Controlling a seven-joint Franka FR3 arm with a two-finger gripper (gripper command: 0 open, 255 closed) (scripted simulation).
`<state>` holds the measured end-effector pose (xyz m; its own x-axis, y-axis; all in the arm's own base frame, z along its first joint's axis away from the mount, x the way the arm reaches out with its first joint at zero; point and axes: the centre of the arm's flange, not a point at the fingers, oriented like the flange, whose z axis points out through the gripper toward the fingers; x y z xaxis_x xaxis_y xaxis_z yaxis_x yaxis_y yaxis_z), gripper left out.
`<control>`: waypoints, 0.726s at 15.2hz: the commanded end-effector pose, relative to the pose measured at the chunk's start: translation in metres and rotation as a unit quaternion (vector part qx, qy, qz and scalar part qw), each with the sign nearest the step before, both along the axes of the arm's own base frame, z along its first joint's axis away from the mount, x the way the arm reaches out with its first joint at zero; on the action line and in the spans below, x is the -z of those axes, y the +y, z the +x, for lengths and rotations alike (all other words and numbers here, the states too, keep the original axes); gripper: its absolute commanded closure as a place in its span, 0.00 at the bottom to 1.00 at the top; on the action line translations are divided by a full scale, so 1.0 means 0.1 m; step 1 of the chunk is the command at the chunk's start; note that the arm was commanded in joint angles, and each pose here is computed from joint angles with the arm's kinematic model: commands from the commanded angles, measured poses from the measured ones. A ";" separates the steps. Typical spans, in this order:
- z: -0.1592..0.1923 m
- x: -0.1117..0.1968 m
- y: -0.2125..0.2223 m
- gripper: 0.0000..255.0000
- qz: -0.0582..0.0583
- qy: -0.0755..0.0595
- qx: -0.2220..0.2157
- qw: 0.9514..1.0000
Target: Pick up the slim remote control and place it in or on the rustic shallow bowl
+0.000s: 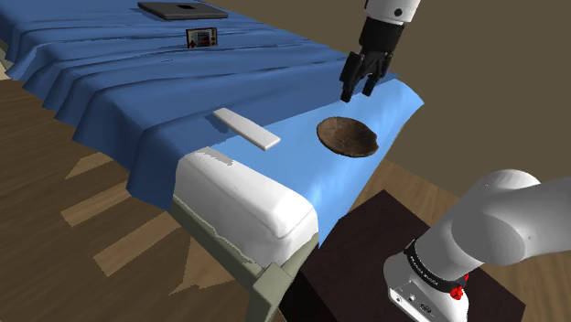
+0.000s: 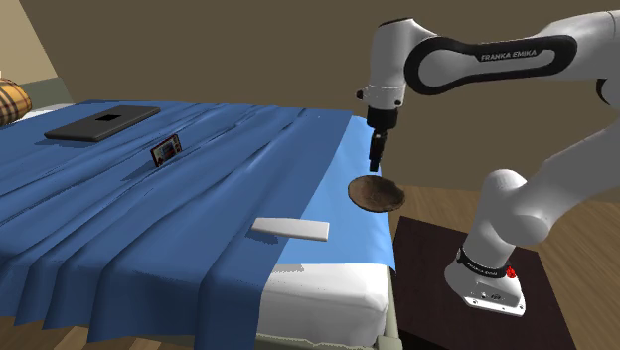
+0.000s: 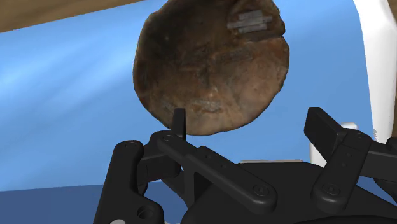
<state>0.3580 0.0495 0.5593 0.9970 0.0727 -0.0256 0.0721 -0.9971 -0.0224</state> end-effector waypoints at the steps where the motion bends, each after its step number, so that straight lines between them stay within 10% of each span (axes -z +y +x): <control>1: 0.19 0.07 0.18 0.00 -0.001 -0.002 -0.010 1.000; 11: 1.02 0.56 1.09 0.00 -0.007 -0.007 -0.055 0.998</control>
<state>0.4493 0.1481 0.5115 0.9848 0.1731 -0.0155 0.1730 -0.9849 -0.0068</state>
